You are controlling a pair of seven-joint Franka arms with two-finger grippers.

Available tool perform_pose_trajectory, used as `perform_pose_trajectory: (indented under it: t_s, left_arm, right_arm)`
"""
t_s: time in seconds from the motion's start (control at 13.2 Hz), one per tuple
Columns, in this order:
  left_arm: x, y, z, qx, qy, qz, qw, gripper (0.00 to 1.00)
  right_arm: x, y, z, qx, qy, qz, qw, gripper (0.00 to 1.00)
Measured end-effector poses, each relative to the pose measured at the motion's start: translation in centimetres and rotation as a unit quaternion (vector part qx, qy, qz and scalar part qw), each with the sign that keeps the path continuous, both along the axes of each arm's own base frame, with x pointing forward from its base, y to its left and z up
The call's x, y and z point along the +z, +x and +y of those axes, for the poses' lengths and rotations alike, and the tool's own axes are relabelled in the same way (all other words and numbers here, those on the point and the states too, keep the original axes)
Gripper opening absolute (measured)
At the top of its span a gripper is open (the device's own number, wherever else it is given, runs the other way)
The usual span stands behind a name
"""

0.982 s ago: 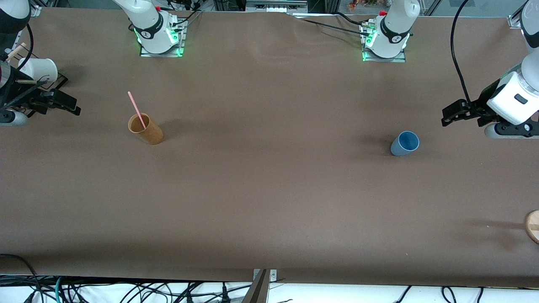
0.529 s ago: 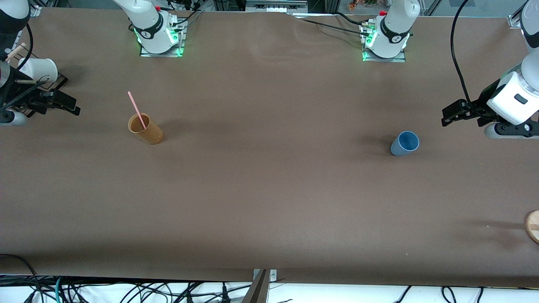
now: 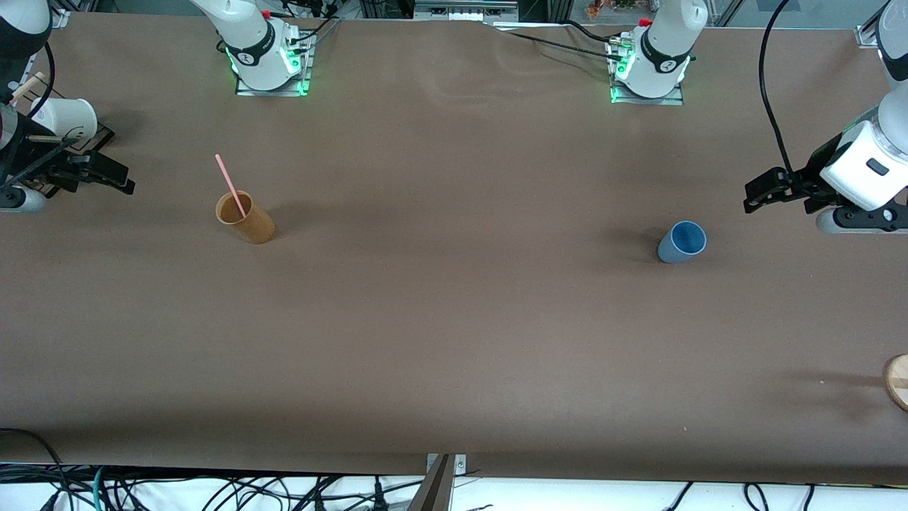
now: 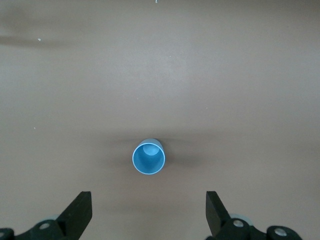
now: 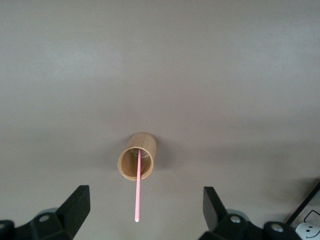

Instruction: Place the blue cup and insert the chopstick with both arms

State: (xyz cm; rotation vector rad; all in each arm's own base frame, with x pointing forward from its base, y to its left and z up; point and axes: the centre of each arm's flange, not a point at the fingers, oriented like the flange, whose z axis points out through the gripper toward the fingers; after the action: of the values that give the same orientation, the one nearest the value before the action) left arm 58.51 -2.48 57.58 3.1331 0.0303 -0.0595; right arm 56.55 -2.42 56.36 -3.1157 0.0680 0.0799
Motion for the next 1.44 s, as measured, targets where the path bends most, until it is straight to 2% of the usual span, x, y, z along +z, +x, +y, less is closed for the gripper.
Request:
perform_pose_trajectory:
  t_s: [0.45, 0.83, 1.06, 1.44]
  left_arm:
    - [-0.1, 0.0, 0.0, 0.000, 0.000, 0.003, 1.000, 1.00]
    - [-2.2, 0.6, 0.6, 0.005, 0.001, 0.028, 1.000, 1.00]
    - [-5.8, 1.7, 1.0, 0.003, 0.002, 0.058, 0.998, 1.00]
    - [-15.5, 3.7, 1.4, -0.029, 0.007, 0.134, 0.990, 1.00]
  right_arm:
    - [0.0, 0.0, -0.1, 0.001, -0.006, 0.001, 1.000, 1.00]
    - [0.0, 0.0, -0.1, 0.001, -0.007, 0.001, 1.000, 1.00]
    - [-0.1, 0.0, -0.1, 0.001, -0.007, 0.001, 1.000, 1.00]
    - [-0.1, 0.0, -0.1, 0.001, -0.007, 0.001, 1.000, 1.00]
